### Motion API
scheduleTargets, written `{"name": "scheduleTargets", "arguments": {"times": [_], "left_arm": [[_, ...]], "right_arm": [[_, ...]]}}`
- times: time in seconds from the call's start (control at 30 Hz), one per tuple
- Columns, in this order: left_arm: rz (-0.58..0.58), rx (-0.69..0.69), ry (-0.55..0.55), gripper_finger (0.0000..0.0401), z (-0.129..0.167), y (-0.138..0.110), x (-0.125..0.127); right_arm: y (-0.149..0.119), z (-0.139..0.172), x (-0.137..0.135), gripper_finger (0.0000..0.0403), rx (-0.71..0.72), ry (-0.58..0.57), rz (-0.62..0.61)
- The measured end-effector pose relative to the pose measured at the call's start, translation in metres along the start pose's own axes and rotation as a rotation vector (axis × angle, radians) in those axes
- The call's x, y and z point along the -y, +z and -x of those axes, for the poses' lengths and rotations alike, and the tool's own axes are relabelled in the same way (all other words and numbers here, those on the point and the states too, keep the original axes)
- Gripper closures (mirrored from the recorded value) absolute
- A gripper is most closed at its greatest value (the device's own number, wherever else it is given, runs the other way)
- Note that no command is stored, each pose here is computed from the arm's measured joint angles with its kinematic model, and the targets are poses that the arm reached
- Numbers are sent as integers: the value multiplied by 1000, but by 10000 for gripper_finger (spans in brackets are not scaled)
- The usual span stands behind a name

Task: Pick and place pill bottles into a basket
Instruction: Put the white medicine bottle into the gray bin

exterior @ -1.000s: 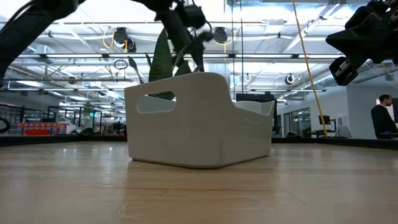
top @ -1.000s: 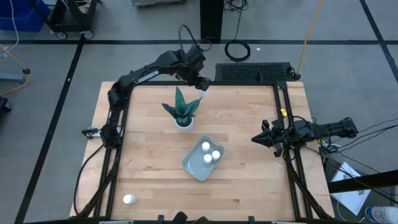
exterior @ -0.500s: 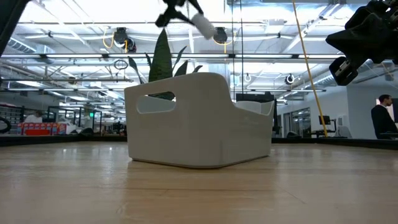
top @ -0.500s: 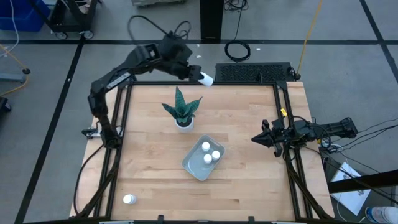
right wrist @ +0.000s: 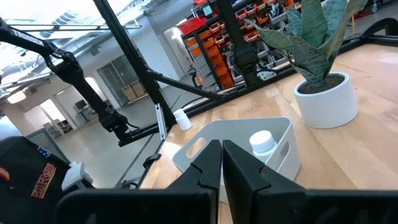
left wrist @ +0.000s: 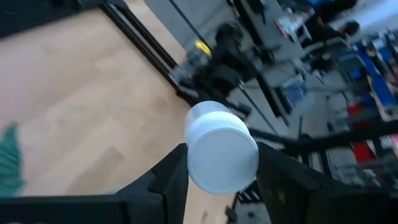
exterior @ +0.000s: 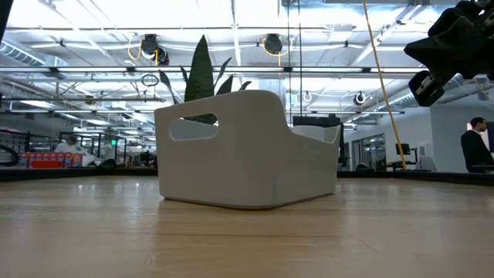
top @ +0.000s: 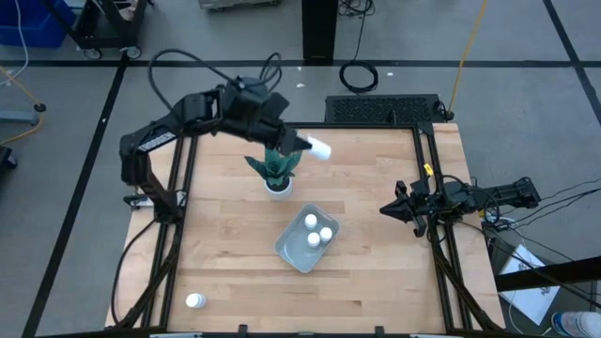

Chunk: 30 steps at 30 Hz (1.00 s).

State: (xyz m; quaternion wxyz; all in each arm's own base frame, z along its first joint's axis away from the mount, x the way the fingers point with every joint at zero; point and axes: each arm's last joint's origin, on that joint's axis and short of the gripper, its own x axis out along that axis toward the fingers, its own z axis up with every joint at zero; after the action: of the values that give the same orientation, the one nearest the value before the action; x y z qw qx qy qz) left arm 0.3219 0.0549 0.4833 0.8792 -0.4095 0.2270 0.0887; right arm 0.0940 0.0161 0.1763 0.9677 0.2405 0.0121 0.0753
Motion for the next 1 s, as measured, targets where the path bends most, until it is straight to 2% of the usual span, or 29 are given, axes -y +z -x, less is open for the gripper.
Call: {"name": "scheduleTargets", "arguments": {"times": [0.27, 0.47, 0.67, 0.9, 1.0], "left_arm": [[-74, -144, -110, 229, -6, -39, 35], [-74, -129, -83, 236, -6, -63, 54], [-37, -169, -4, 233, -20, -89, 64], [-7, -307, 121, 236, -59, -122, 63], [-37, -367, 164, 236, -77, -135, 61]], "right_arm": [[0, 0, 0, 394, 0, 0, 0], [0, 0, 0, 394, 0, 0, 0], [0, 0, 0, 394, 0, 0, 0], [0, 0, 0, 394, 0, 0, 0], [0, 0, 0, 394, 0, 0, 0]]}}
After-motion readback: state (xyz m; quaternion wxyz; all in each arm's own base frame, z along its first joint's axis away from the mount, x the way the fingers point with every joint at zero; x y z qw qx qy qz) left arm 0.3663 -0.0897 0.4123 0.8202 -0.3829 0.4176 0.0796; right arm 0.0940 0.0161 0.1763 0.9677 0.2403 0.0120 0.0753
